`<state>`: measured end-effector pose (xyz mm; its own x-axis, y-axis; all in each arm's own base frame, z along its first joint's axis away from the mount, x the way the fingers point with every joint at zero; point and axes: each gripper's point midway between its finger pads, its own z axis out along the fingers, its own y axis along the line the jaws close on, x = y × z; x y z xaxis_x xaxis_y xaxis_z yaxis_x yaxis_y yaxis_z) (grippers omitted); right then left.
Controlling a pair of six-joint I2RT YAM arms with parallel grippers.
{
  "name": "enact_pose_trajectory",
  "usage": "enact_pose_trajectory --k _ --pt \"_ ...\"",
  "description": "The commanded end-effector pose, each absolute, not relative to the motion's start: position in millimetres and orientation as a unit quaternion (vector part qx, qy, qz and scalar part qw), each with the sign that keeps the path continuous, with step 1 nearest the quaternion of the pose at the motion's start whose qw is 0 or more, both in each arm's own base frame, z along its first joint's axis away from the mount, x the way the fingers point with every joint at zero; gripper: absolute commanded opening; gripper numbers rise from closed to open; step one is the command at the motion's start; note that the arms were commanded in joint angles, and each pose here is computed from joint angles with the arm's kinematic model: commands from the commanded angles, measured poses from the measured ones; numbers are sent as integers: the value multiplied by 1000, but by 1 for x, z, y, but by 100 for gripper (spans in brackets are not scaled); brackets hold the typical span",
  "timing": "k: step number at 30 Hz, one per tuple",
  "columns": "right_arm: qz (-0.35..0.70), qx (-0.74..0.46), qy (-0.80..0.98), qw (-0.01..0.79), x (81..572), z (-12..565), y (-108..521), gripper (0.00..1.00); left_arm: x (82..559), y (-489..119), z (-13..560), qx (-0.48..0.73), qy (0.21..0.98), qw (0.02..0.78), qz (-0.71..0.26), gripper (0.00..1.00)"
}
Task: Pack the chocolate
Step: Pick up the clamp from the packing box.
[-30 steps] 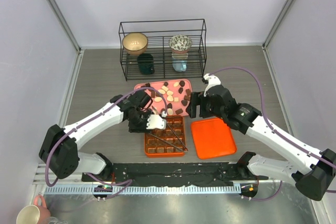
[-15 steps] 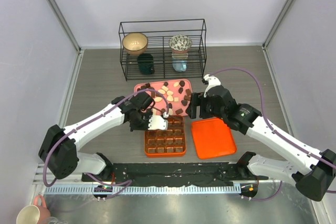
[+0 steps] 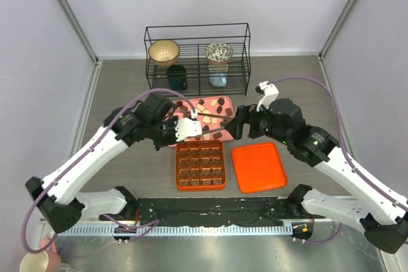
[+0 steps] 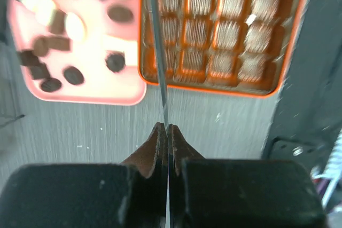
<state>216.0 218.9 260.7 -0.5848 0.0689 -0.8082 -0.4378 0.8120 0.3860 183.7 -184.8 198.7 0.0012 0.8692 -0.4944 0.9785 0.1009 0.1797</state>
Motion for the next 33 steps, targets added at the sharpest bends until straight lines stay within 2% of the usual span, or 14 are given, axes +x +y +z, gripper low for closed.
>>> enact_pose_trajectory --k 1,8,12,17,19,23,29,33 --pt "357 -160 776 495 201 334 229 100 149 -189 251 582 734 290 -194 1" --pt "413 -196 699 550 173 411 221 100 135 -197 294 505 748 300 -309 1" --pt "436 -226 679 546 160 419 227 99 132 -216 336 463 729 301 -404 1" --pt "453 -257 674 524 157 412 242 100 134 -235 397 392 684 257 -560 1" --pt "459 -266 672 516 159 411 249 100 134 -236 408 383 671 252 -583 1" --pt "462 -269 647 544 169 430 257 100 134 -239 426 391 637 299 -594 1" --pt "475 -291 623 549 194 453 278 100 126 -238 423 382 629 289 -612 1" --pt "524 -330 584 525 188 467 285 100 117 -233 420 383 626 286 -616 2"
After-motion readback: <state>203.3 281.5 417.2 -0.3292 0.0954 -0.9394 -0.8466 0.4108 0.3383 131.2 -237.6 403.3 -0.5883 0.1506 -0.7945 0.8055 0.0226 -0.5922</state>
